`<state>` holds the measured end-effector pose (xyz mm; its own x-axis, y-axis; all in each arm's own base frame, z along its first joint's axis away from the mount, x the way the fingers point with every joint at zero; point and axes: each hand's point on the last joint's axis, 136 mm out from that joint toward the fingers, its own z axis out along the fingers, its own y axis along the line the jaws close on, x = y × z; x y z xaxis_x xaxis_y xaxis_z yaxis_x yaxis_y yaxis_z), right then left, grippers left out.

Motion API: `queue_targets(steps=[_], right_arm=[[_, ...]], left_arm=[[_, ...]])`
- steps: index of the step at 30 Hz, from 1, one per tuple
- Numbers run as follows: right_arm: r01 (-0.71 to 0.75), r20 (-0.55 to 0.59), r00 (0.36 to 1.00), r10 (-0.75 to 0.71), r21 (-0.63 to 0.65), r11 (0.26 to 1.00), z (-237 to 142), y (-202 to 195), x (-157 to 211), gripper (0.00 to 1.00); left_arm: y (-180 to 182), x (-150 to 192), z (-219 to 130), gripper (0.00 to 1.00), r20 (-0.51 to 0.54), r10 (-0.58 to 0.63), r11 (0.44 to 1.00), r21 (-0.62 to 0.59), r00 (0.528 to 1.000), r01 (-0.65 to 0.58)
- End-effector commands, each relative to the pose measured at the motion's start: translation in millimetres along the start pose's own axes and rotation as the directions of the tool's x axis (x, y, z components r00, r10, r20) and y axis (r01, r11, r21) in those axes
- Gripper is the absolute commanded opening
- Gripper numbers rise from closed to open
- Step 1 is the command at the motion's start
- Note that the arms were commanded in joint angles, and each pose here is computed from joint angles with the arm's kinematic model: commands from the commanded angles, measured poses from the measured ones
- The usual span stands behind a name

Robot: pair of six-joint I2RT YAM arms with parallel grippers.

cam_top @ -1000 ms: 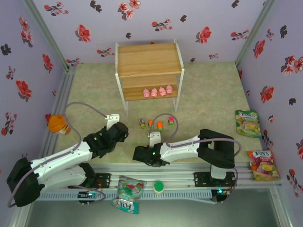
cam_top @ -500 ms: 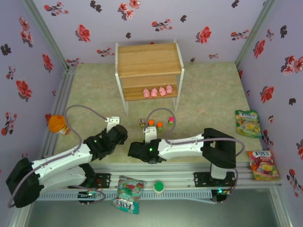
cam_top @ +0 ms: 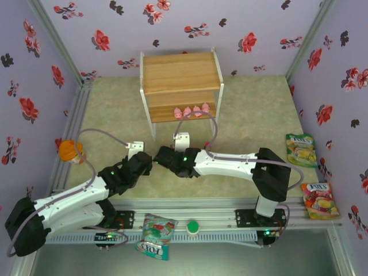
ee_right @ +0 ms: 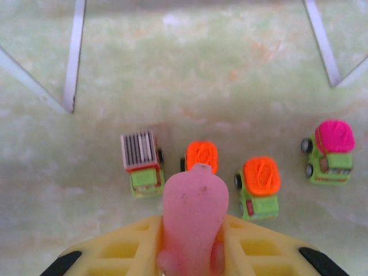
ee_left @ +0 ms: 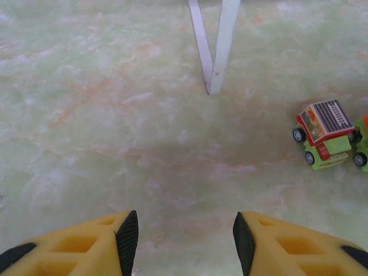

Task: Place and organize the plastic toys onto the shelf

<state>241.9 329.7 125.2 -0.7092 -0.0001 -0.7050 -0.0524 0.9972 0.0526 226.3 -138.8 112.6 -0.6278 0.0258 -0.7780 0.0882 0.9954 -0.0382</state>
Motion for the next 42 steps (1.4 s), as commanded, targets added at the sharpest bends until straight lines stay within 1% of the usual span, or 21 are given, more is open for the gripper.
queue_targets(steps=[1,6,10,18,25,32,42], right_arm=[[0.010,0.071,0.997,-0.009,-0.005,1.000,-10.4,4.3,-38.4,0.28],[0.001,0.105,0.994,0.000,-0.009,1.000,-6.1,12.8,-68.4,0.28],[-0.010,0.122,0.992,0.012,-0.016,1.000,-0.3,17.0,-85.7,0.28],[-0.031,0.148,0.988,0.036,-0.038,0.999,9.5,25.5,-116.3,0.29],[-0.034,0.152,0.987,0.043,-0.059,0.998,20.6,38.5,-128.9,0.29],[-0.036,0.156,0.987,0.047,-0.077,0.996,26.5,50.9,-134.6,0.29],[-0.033,0.181,0.982,0.045,-0.069,0.997,32.7,57.5,-145.4,0.29]], left_arm=[[10.0,6.0,1.7,0.53,-0.017,-0.012,1.000,-0.021,1.000,0.012],[18.5,11.2,4.7,0.53,-0.047,-0.053,0.998,-0.027,0.998,0.052],[20.7,12.7,5.6,0.53,-0.051,-0.070,0.997,-0.021,0.996,0.069],[2.7,17.4,15.1,0.53,-0.095,-0.065,0.996,0.050,0.993,0.070],[-3.9,16.1,16.3,0.54,-0.093,-0.058,0.995,0.081,0.994,0.066],[-14.1,11.5,13.8,0.54,-0.078,-0.062,0.987,0.144,0.995,0.073],[-15.2,11.8,13.6,0.54,-0.080,-0.056,0.986,0.149,0.995,0.068]])
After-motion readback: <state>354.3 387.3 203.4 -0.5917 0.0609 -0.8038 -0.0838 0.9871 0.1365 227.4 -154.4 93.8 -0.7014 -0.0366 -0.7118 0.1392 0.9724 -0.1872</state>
